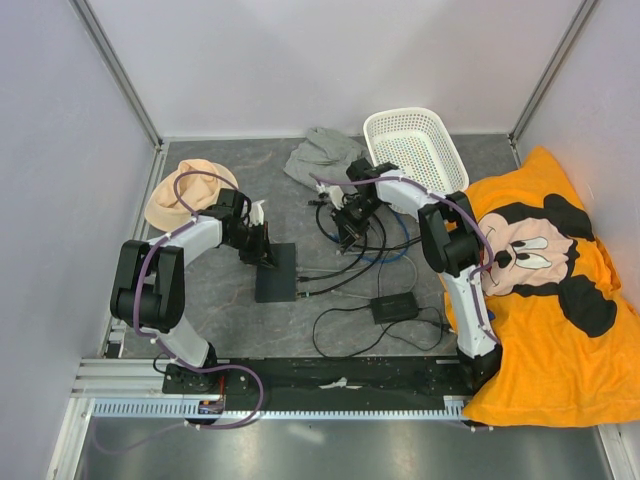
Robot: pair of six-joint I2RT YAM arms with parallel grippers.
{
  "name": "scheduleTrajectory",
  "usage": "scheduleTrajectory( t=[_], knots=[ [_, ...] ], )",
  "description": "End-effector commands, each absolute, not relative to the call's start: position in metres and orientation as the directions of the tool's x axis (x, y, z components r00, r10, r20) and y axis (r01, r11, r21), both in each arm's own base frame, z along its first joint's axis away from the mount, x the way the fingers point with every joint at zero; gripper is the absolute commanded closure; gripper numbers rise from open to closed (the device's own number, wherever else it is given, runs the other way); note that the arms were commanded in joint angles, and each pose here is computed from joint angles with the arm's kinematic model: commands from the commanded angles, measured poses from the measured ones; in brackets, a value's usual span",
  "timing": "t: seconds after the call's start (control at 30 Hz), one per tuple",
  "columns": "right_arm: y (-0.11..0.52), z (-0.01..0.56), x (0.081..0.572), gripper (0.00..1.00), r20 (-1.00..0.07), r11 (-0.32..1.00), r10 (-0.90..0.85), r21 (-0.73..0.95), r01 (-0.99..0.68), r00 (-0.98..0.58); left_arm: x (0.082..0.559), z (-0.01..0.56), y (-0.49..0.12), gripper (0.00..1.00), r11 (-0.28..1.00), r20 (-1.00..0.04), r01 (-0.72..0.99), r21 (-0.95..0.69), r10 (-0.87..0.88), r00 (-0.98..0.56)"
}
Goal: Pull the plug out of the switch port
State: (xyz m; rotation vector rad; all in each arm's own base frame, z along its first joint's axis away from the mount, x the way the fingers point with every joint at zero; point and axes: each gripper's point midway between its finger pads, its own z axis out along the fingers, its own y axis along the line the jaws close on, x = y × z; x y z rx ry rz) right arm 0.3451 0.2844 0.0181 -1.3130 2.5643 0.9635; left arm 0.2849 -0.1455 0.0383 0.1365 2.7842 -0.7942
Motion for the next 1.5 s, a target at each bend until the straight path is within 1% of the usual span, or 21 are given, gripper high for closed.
scheduleTrajectory(
  t=[0.0, 0.13, 0.27, 0.3, 0.37, 0.4, 0.47, 0.5, 0.63, 0.7, 0.77, 0.87, 1.0, 1.1, 1.13, 1.2, 1.23, 1.27, 1.3, 1.33, 1.47],
  knots=[
    [0.257, 0.003, 0.347, 1.0, -0.296, 0.436, -0.78, 0.376, -0.818, -0.552, 0.284, 0.029, -0.143, 0.96, 0.865, -0.24, 0.139, -0.482, 0.022, -0.97],
    [0.267, 0.014, 0.36, 1.0, -0.325, 0.457, -0.749, 0.378, -0.805, -0.577, 0.285, 0.029, -0.144, 0.96, 0.864, -0.242, 0.143, -0.484, 0.025, -0.97],
    [0.267, 0.033, 0.377, 1.0, -0.37, 0.461, -0.753, 0.295, -0.837, -0.545, 0.285, 0.031, -0.143, 0.96, 0.866, -0.253, 0.147, -0.478, 0.024, -0.967],
    [0.264, 0.042, 0.383, 1.0, -0.387, 0.464, -0.755, 0.255, -0.848, -0.529, 0.285, 0.032, -0.143, 0.96, 0.865, -0.258, 0.15, -0.478, 0.025, -0.966],
    [0.25, 0.042, 0.399, 1.0, -0.379, 0.51, -0.764, 0.14, -0.849, -0.522, 0.285, 0.032, -0.144, 0.96, 0.864, -0.262, 0.153, -0.48, 0.025, -0.965],
    [0.244, 0.05, 0.411, 1.0, -0.397, 0.531, -0.761, 0.073, -0.844, -0.513, 0.285, 0.032, -0.144, 0.96, 0.863, -0.265, 0.155, -0.481, 0.025, -0.964],
    [0.236, 0.055, 0.42, 1.0, -0.404, 0.554, -0.756, 0.024, -0.832, -0.515, 0.286, 0.032, -0.144, 0.96, 0.862, -0.268, 0.158, -0.482, 0.027, -0.963],
    [0.235, 0.062, 0.429, 1.0, -0.426, 0.572, -0.744, -0.007, -0.82, -0.515, 0.286, 0.032, -0.144, 0.96, 0.861, -0.268, 0.158, -0.483, 0.027, -0.963],
    [0.211, 0.071, 0.461, 1.0, -0.44, 0.665, -0.709, -0.16, -0.729, -0.551, 0.287, 0.031, -0.145, 0.96, 0.858, -0.263, 0.157, -0.488, 0.027, -0.965],
    [0.201, 0.07, 0.474, 1.0, -0.449, 0.713, -0.676, -0.201, -0.671, -0.584, 0.287, 0.031, -0.146, 0.96, 0.858, -0.262, 0.156, -0.49, 0.026, -0.965],
    [0.19, 0.065, 0.482, 1.0, -0.435, 0.736, -0.663, -0.229, -0.638, -0.609, 0.289, 0.032, -0.146, 0.96, 0.857, -0.265, 0.157, -0.492, 0.025, -0.964],
    [0.187, 0.058, 0.483, 1.0, -0.426, 0.749, -0.651, -0.221, -0.625, -0.629, 0.289, 0.033, -0.146, 0.96, 0.857, -0.271, 0.16, -0.49, 0.024, -0.962],
    [0.202, 0.071, 0.482, 1.0, -0.478, 0.758, -0.62, -0.158, -0.633, -0.622, 0.288, 0.035, -0.145, 0.96, 0.859, -0.276, 0.161, -0.485, 0.024, -0.961],
    [0.223, 0.092, 0.478, 0.86, -0.55, 0.746, -0.585, -0.078, -0.661, -0.596, 0.288, 0.035, -0.144, 0.96, 0.861, -0.279, 0.162, -0.482, 0.025, -0.96],
    [0.228, 0.101, 0.476, 0.74, -0.575, 0.746, -0.565, -0.049, -0.664, -0.592, 0.288, 0.035, -0.144, 0.96, 0.862, -0.279, 0.162, -0.481, 0.024, -0.96],
    [0.246, 0.109, 0.467, 0.63, -0.609, 0.711, -0.542, 0.035, -0.702, -0.58, 0.287, 0.033, -0.144, 0.96, 0.863, -0.275, 0.159, -0.48, 0.025, -0.961],
    [0.255, 0.11, 0.459, 0.55, -0.613, 0.696, -0.536, 0.068, -0.715, -0.58, 0.288, 0.033, -0.144, 0.96, 0.863, -0.275, 0.159, -0.48, 0.025, -0.961],
    [0.261, 0.108, 0.448, 0.52, -0.6, 0.677, -0.542, 0.103, -0.729, -0.588, 0.288, 0.033, -0.144, 0.96, 0.863, -0.276, 0.161, -0.479, 0.026, -0.961],
    [0.276, 0.11, 0.433, 0.51, -0.606, 0.624, -0.542, 0.175, -0.762, -0.583, 0.288, 0.033, -0.144, 0.96, 0.863, -0.274, 0.16, -0.479, 0.026, -0.961],
    [0.288, 0.112, 0.419, 0.48, -0.601, 0.585, -0.555, 0.21, -0.783, -0.575, 0.289, 0.033, -0.144, 0.96, 0.863, -0.276, 0.161, -0.479, 0.026, -0.961],
    [0.329, 0.128, 0.382, 0.45, -0.644, 0.431, -0.534, 0.35, -0.831, -0.548, 0.29, 0.034, -0.144, 0.96, 0.863, -0.28, 0.165, -0.477, 0.028, -0.959]
  ],
)
